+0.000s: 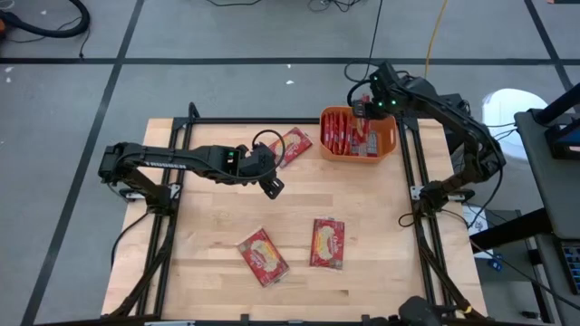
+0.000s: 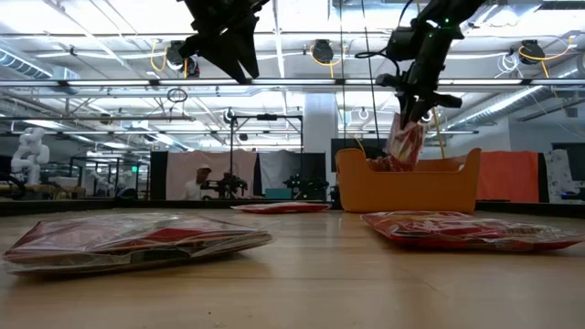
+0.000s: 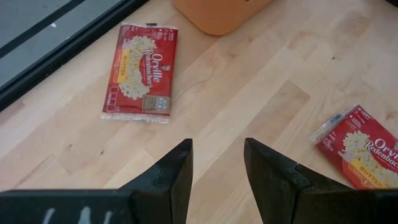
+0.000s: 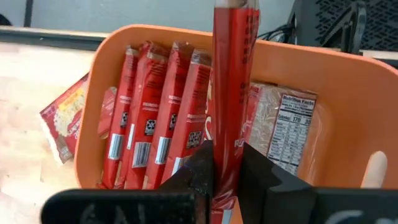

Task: Sort popcorn bags into baskets
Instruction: Put the red popcorn bag into the orange bin

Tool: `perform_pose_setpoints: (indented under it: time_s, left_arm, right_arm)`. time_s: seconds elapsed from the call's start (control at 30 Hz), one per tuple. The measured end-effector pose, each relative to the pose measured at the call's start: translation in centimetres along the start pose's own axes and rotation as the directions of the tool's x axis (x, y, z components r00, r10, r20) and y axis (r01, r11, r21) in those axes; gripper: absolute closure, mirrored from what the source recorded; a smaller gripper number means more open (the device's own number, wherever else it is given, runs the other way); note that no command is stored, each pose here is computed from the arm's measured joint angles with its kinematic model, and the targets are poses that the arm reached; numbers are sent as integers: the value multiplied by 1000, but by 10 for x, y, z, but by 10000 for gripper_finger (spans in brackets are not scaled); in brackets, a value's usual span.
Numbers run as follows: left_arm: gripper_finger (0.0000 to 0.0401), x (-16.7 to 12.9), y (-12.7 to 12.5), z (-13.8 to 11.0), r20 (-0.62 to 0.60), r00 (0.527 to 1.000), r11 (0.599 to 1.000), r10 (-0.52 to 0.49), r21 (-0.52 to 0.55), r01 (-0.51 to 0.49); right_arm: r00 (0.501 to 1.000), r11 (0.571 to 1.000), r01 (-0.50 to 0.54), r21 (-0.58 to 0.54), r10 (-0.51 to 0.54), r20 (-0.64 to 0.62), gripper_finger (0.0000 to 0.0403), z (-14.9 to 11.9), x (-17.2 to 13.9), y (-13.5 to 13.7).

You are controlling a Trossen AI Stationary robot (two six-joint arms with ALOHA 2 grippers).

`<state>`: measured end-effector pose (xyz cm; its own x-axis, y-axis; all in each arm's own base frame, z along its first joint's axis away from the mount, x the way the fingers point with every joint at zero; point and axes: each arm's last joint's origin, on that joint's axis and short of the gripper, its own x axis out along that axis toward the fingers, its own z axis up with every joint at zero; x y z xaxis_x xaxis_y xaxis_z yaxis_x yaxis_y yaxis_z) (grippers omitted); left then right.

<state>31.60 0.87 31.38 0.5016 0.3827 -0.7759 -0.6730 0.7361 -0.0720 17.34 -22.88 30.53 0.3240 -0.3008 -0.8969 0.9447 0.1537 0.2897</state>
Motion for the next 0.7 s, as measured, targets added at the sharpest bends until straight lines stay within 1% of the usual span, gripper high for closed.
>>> perform_pose_setpoints:
  time_s: [0.17,0.23,0.33,0.47,0.63,0.7]
  left_arm:
    - [254,0,0,0,0,1000,1000,0,11,0]
    - [254,0,0,0,0,1000,999,0,33,0]
    - [254,0,0,0,0,1000,998,1,58,-1]
    - [254,0,0,0,1,1000,997,1,78,-1]
    - [254,0,0,0,1,1000,996,1,84,-2]
    - [254,0,0,0,1,1000,996,2,84,-2]
  right_arm:
    - [1000,995,16,95,-14,-21,371,-1,13,-2]
    - [1000,994,16,104,-14,-22,371,-4,19,-4]
    - [998,992,35,125,-28,-57,371,-10,29,-9]
    - [996,989,6,145,6,-86,371,-18,42,-11]
    - [995,990,4,139,10,-99,371,-21,45,-10]
    - [993,990,-12,141,28,-114,371,-21,44,-9]
